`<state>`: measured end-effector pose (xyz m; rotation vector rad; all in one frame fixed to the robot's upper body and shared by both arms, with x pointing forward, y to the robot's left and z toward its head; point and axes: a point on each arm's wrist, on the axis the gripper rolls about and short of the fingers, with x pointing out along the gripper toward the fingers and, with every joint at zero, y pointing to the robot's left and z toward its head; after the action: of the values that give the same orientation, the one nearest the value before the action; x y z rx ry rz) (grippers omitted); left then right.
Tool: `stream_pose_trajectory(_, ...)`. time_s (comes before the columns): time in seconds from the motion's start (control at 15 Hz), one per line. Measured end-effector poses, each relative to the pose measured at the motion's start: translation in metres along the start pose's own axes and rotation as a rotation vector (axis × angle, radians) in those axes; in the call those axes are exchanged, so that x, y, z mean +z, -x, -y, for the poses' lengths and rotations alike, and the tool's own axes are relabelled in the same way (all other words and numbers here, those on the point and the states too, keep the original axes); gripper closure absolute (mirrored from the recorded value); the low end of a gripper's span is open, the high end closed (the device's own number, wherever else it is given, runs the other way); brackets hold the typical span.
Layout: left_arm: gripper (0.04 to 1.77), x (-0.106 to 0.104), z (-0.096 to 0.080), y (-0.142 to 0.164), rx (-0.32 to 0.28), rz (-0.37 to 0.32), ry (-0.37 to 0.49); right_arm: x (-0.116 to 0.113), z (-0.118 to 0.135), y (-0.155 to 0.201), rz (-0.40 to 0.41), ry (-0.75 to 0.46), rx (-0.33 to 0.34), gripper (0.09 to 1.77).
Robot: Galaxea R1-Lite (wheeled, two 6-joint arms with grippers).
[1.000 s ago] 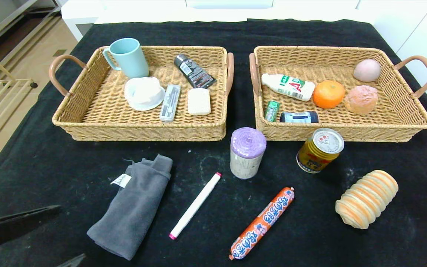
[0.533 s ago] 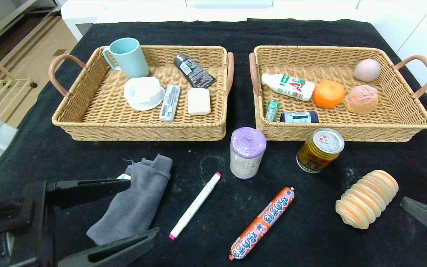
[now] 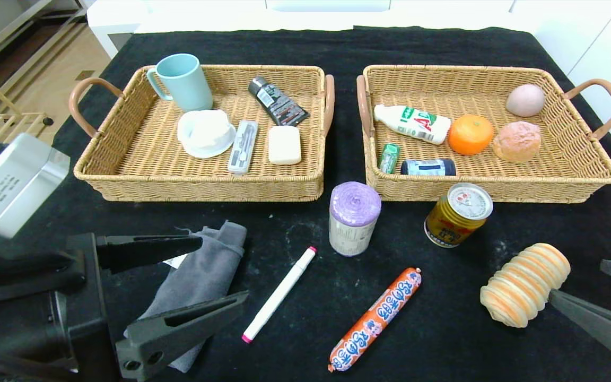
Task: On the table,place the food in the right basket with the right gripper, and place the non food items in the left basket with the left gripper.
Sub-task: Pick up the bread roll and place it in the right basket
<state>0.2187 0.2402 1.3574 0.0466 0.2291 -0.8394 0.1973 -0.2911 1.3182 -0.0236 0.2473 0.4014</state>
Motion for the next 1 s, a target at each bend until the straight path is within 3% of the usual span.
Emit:
stream_pose_trajectory(0.2, 0.09, -0.001, 0.0, 0.0, 0.001, -0.003, 0.001, 0.0, 0.002, -0.001, -0.007, -0.008, -0.043, 0.15)
stream_pose_trajectory(0.4, 0.09, 0.0, 0.0, 0.001, 0.0, 0.0, -0.002, 0.006, 0.005, -0.009, -0.027, -0.023, -0.195, 0.15)
stream_pose_trajectory(0.73, 0.09, -0.001, -0.001, 0.001, 0.016, -0.001, -0.002, 0.023, 0.006, -0.034, -0.215, -0.349, -0.397, 0.15)
stream_pose_trajectory(1.0, 0.09, -0.001, -0.001, 0.001, 0.023, 0.0, -0.011, 0.044, 0.004, -0.053, -0.312, -0.54, -0.444, 0.15)
